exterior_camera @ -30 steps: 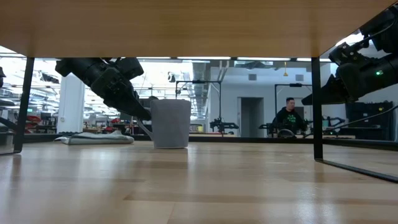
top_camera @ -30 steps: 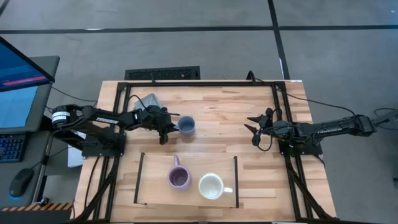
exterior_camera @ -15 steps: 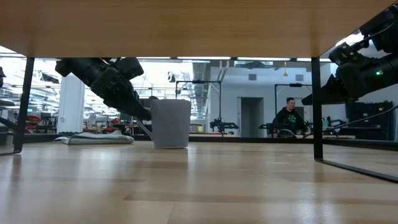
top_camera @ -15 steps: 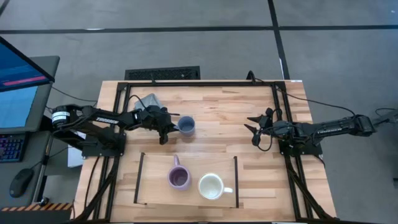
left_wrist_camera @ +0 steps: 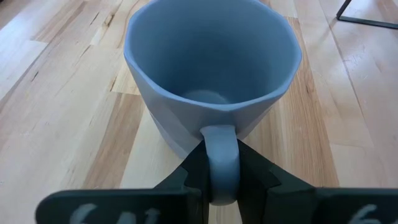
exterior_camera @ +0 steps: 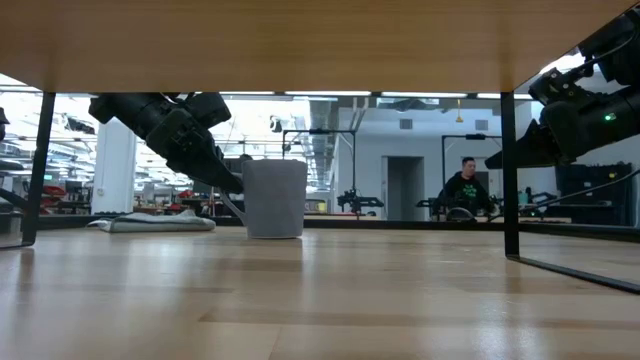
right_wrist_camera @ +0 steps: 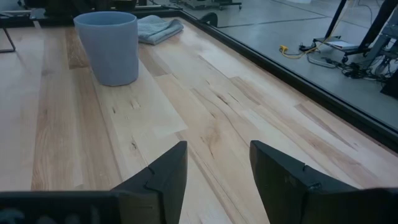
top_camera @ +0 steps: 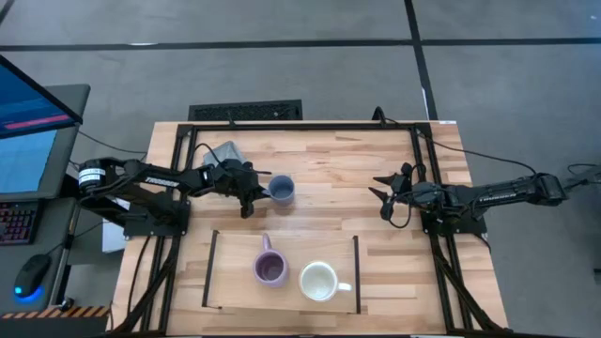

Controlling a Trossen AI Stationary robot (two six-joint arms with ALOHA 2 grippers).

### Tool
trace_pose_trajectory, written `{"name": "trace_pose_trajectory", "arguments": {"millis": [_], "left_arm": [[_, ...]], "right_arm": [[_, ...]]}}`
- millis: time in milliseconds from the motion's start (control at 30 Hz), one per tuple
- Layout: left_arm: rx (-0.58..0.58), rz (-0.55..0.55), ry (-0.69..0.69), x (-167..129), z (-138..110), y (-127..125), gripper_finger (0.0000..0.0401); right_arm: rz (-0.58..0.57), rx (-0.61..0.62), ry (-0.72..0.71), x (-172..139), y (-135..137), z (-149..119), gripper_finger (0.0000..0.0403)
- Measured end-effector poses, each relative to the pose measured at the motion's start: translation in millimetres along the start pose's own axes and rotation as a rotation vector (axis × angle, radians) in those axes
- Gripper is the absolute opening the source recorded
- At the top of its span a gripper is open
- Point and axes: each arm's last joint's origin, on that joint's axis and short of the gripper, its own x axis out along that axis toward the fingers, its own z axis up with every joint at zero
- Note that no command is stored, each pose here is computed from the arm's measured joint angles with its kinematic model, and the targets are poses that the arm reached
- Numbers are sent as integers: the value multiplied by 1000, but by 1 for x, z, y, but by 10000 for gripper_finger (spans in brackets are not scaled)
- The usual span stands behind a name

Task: Stack small to large cups/mugs on shelf
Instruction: Put the blue mug on the shelf

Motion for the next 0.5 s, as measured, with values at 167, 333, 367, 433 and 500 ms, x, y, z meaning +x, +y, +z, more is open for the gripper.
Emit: {"name": "trace_pose_trajectory", "arguments": {"millis": [167, 333, 367, 433, 500], "left_arm": [[0, 0, 0, 0, 0, 0, 34], [-1, -1, 1, 0, 0, 0, 34], [-1, -1, 1, 0, 0, 0, 33], [-1, -1, 1, 0, 0, 0, 33], [-1, -1, 1, 0, 0, 0, 33]], "right_arm": [[0, 0, 0, 0, 0, 0, 196], [1, 0, 0, 0, 0, 0, 196], [0, 0, 0, 0, 0, 0, 196], [0, 0, 0, 0, 0, 0, 196], [0, 0, 1, 0, 0, 0, 196]]}}
